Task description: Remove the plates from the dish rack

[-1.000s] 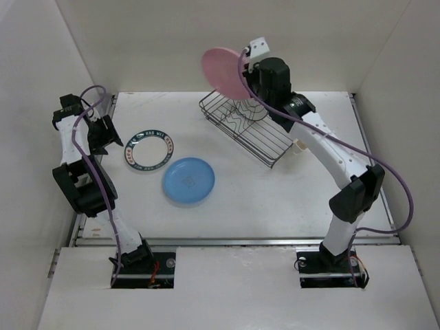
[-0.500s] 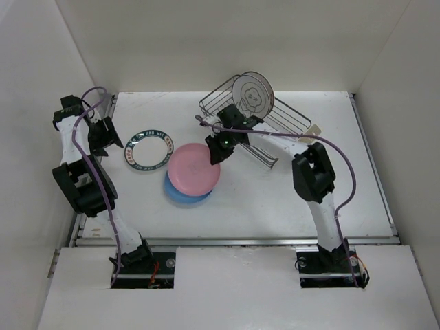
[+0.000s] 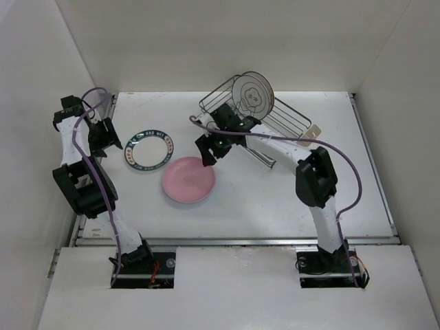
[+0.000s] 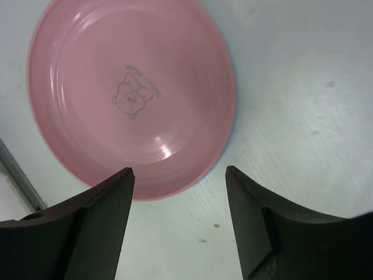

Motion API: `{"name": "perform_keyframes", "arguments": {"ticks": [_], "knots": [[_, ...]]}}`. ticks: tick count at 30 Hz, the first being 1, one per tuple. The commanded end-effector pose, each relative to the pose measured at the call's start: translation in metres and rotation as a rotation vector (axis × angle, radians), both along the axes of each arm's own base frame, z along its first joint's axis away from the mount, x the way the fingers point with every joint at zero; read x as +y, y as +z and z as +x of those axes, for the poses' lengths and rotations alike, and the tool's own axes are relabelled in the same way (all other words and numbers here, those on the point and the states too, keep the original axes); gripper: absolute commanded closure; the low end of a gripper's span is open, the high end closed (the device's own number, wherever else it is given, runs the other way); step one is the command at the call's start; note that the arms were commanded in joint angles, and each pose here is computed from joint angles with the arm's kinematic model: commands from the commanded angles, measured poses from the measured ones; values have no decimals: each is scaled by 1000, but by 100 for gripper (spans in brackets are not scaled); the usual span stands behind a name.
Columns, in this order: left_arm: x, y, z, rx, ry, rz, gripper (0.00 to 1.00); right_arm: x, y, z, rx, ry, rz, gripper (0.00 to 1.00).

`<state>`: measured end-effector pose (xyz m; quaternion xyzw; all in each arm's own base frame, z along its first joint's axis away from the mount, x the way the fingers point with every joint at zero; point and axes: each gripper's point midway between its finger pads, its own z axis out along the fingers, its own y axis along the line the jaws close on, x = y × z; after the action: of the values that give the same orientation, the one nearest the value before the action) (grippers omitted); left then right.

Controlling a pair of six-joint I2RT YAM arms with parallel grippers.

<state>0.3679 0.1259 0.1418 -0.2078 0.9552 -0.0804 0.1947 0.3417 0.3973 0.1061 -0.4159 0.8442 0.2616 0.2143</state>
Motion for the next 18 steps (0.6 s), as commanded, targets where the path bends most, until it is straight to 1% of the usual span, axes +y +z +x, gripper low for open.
{"name": "perform_keyframes", "arguments": {"ticks": [1, 2, 3, 4, 6, 8, 10, 12, 13, 14, 15, 18], "knots": [[0, 21, -7, -30, -18, 65, 40, -31, 127, 69, -296, -260, 176, 30], [-1, 20, -7, -18, -32, 97, 40, -43, 141, 84, -305, -364, 222, 30], [1, 23, -8, -22, -28, 110, 40, -54, 162, 105, -362, -440, 279, 30], [-3, 24, -4, -32, -49, 118, 38, -82, 173, 129, -402, -545, 289, 31], [-6, 27, -4, -41, -58, 122, 38, -98, 191, 142, -437, -593, 319, 35], [-8, 27, -3, -44, -62, 114, 38, -93, 202, 142, -466, -532, 322, 35], [-9, 30, -3, -49, -77, 133, 38, -79, 192, 130, -465, -421, 294, 35], [-10, 30, -3, -45, -90, 147, 38, -52, 157, 103, -424, -313, 241, 33], [-10, 30, -3, -45, -90, 147, 38, -48, 142, 96, -435, -289, 193, 33], [-10, 33, -4, -53, -89, 151, 38, -37, 118, 83, -426, -286, 131, 31], [-10, 33, -4, -53, -98, 154, 38, -34, 103, 77, -404, -276, 102, 31], [-10, 30, -5, -45, -98, 151, 38, -28, 95, 68, -403, -255, 79, 31]]}}
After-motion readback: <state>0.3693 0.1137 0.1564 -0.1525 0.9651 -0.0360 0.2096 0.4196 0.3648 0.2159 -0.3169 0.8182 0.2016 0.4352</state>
